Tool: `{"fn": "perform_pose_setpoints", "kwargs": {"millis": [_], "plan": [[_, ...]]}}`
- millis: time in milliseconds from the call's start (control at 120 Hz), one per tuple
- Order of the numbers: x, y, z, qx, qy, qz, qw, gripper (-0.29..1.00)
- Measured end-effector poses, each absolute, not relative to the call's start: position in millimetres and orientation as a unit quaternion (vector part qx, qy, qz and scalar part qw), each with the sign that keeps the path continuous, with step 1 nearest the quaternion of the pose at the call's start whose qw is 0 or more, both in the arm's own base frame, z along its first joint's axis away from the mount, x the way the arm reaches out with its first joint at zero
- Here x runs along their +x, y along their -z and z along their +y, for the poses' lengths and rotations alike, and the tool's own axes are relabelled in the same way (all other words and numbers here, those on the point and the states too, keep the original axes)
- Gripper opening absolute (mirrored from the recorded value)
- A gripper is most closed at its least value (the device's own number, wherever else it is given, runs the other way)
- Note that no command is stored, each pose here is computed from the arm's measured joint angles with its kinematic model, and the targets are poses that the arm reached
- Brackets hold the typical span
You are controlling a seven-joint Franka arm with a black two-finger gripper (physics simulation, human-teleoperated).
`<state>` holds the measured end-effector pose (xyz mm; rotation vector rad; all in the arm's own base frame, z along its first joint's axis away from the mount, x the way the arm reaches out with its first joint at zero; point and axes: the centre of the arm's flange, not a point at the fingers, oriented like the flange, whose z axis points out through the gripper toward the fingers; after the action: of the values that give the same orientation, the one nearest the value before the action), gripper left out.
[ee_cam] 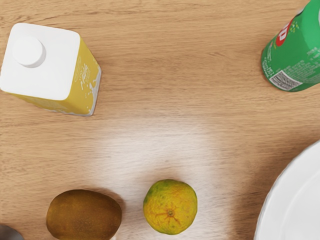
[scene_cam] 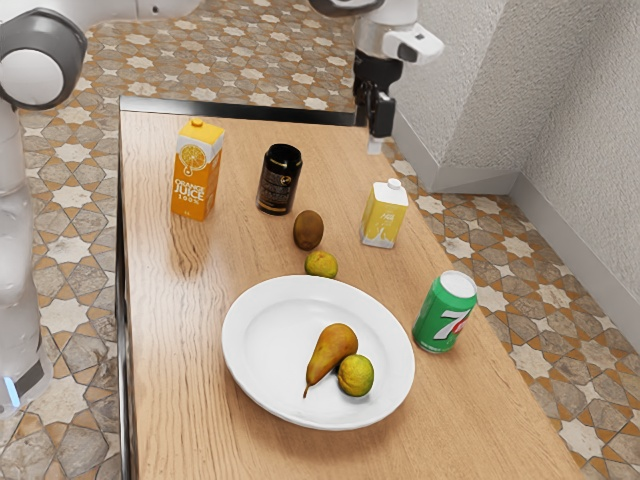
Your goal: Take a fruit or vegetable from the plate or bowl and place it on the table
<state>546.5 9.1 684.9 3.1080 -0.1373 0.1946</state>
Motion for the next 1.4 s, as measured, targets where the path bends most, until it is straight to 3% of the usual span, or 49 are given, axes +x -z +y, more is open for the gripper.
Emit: {"fn": "perform_pose_setpoints", "kwargs": {"millis": [233,342,500,800,950,1183,1400], "plan": [[546,-695,41,0.996,-0.075,-0.049,0.004,0.7],[577,-676,51,0.996,-0.063,-0.058,-0.006,0.7],[606,-652,-74,0.982,-0.054,-0.182,0.008,0.7],[604,-644,-108,0.972,-0.057,-0.228,0.002,0.7],[566,-635,-206,0.947,-0.052,-0.317,-0.002,0.7],[418,-614,-339,0.885,-0.029,-0.464,0.001,0.7],[436,-586,-314,0.898,-0.023,-0.44,0.013,0.7]]}}
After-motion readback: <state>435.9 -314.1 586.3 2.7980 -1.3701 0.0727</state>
